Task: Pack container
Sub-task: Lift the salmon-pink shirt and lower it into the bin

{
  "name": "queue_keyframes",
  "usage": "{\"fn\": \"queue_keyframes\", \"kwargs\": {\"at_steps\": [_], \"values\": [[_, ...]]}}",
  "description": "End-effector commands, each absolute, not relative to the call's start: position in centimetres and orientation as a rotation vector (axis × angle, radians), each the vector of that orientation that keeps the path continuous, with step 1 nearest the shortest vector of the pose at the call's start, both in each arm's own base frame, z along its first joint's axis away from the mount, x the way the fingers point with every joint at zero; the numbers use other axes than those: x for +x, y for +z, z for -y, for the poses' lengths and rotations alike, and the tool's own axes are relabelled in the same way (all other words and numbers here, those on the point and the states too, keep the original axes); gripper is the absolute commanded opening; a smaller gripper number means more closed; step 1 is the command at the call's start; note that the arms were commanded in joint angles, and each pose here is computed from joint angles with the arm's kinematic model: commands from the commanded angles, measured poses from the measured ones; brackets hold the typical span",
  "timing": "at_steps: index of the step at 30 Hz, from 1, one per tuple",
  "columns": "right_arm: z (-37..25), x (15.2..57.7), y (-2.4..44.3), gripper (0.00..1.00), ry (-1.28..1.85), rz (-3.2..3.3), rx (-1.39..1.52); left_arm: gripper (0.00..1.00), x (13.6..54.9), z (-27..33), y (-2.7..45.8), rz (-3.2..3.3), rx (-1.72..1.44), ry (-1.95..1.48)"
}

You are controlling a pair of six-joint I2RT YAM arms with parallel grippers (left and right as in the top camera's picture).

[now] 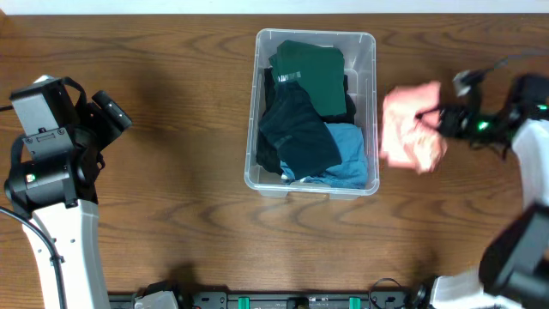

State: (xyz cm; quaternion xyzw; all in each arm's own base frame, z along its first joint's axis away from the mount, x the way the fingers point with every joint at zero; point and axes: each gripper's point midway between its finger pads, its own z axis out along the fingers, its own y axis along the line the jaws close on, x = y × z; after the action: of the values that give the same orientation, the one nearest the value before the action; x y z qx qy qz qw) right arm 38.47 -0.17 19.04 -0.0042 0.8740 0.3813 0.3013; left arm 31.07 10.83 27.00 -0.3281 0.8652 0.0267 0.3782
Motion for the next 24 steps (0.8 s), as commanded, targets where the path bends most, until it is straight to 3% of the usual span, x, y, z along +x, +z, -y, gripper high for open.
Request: {"fn": "queue_keyframes", "kwargs": {"at_steps": [1,7,12,18,24], "values": [[-2.5,38.0,27.1,0.01,1.182,-2.117,-0.035,0.98,31.0,-11.1,27.4,-2.203,-0.83,0.089],[-7.1,37.6,35.5,0.01,1.268,-1.91,-0.165,0.98,31.0,-11.1,27.4,-2.203,-0.83,0.089],[-13.4,36.8,38.0,0.01,1.382,-1.851,-0.309,0.98,31.0,-11.1,27.4,-2.203,-0.83,0.089],[-19.3,36.8,35.7,0.01,1.463,-1.972,-0.247,0.98,31.0,-11.1,27.4,-2.203,-0.83,0.089],[-19.9,39.3,28.3,0.01,1.368,-2.214,-0.001,0.98,31.0,-11.1,27.4,-2.203,-0.83,0.089]]}}
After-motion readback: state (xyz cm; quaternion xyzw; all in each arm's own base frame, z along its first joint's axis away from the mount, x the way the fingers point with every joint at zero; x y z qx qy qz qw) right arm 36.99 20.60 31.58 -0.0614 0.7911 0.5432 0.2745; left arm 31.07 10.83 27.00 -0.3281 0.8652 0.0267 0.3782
